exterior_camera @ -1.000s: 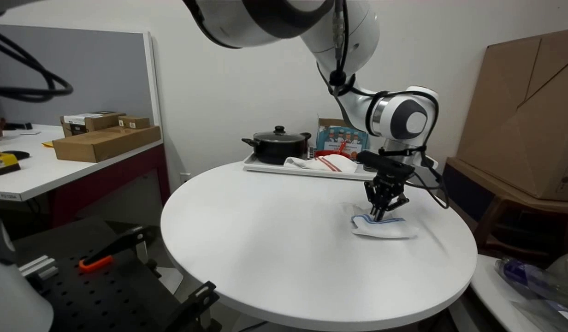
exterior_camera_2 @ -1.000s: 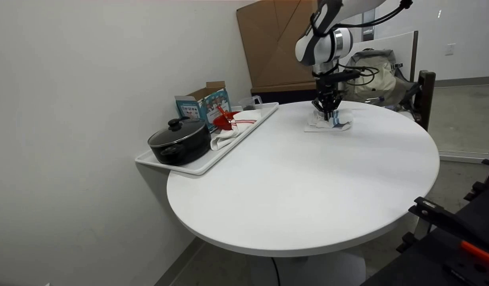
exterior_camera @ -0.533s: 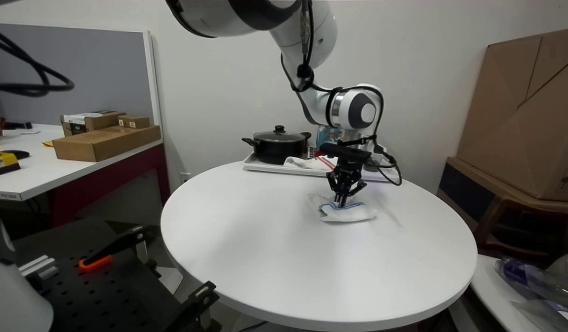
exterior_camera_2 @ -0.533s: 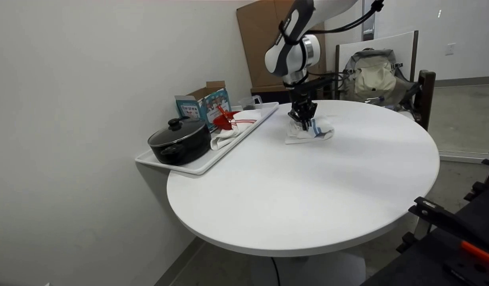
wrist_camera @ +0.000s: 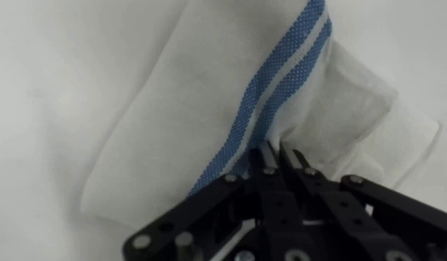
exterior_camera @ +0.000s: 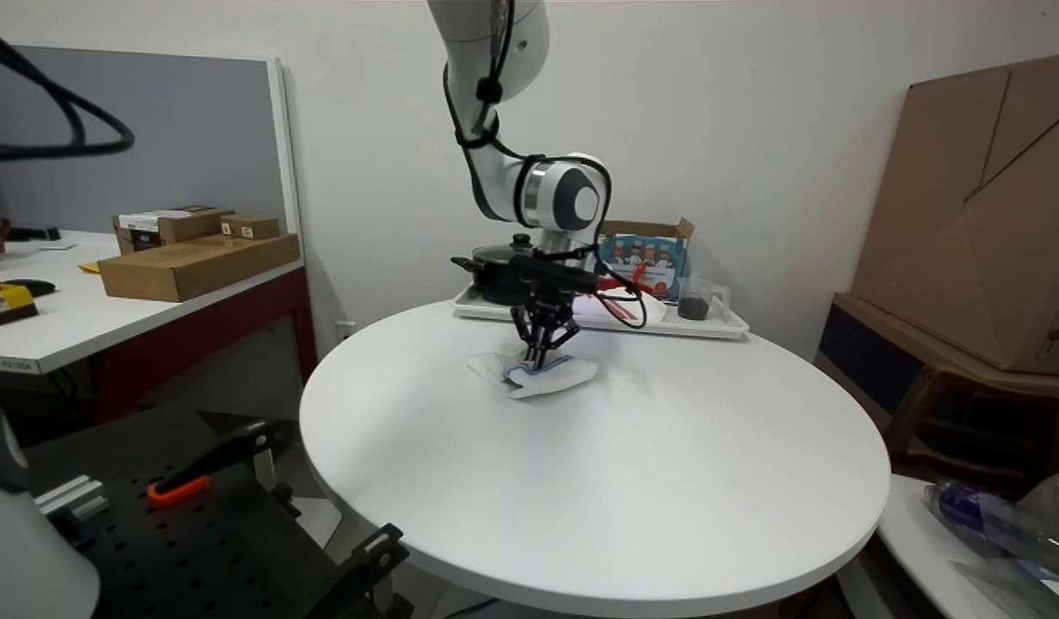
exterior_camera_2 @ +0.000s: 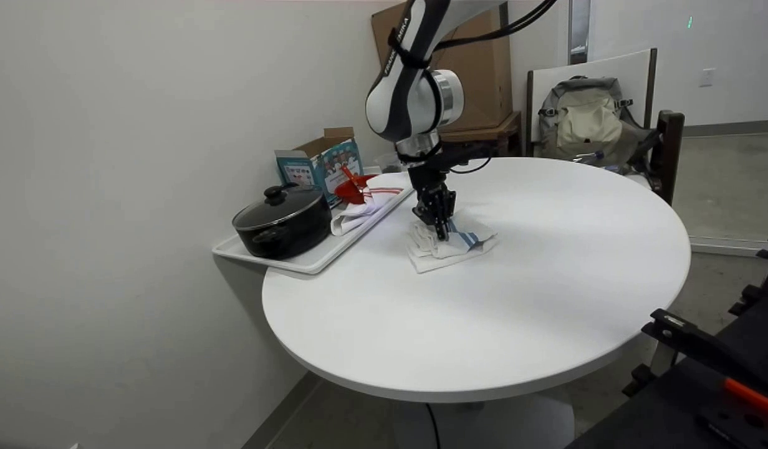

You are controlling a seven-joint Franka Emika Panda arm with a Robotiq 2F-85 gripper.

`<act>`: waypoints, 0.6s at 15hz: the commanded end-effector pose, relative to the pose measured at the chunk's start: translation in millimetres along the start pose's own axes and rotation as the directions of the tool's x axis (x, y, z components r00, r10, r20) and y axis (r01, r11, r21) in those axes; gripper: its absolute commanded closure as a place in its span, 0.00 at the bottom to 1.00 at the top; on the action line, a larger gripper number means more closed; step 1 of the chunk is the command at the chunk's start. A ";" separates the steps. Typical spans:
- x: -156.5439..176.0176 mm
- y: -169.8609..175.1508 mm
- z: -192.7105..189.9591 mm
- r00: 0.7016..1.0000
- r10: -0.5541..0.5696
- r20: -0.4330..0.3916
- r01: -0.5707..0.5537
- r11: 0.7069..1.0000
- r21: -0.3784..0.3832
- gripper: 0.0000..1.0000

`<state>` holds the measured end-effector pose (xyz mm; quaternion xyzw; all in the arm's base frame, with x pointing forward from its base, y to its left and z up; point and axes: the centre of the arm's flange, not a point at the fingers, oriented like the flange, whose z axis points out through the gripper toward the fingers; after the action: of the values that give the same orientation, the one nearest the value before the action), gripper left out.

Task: Use the white towel to wipe the table

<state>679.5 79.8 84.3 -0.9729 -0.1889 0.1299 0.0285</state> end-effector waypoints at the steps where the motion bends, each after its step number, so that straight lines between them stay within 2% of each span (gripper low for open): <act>1: -51.1 -73.2 25.5 0.983 -0.177 0.047 0.176 0.984 0.019 0.93; 5: -83.9 -153.6 41.0 0.945 -0.318 0.075 0.316 0.948 0.034 0.93; 9: -131.5 -229.0 63.4 0.901 -0.426 0.084 0.429 0.903 -0.013 0.93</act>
<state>533.4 223.1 77.4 -0.9162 -0.3605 0.1662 0.0551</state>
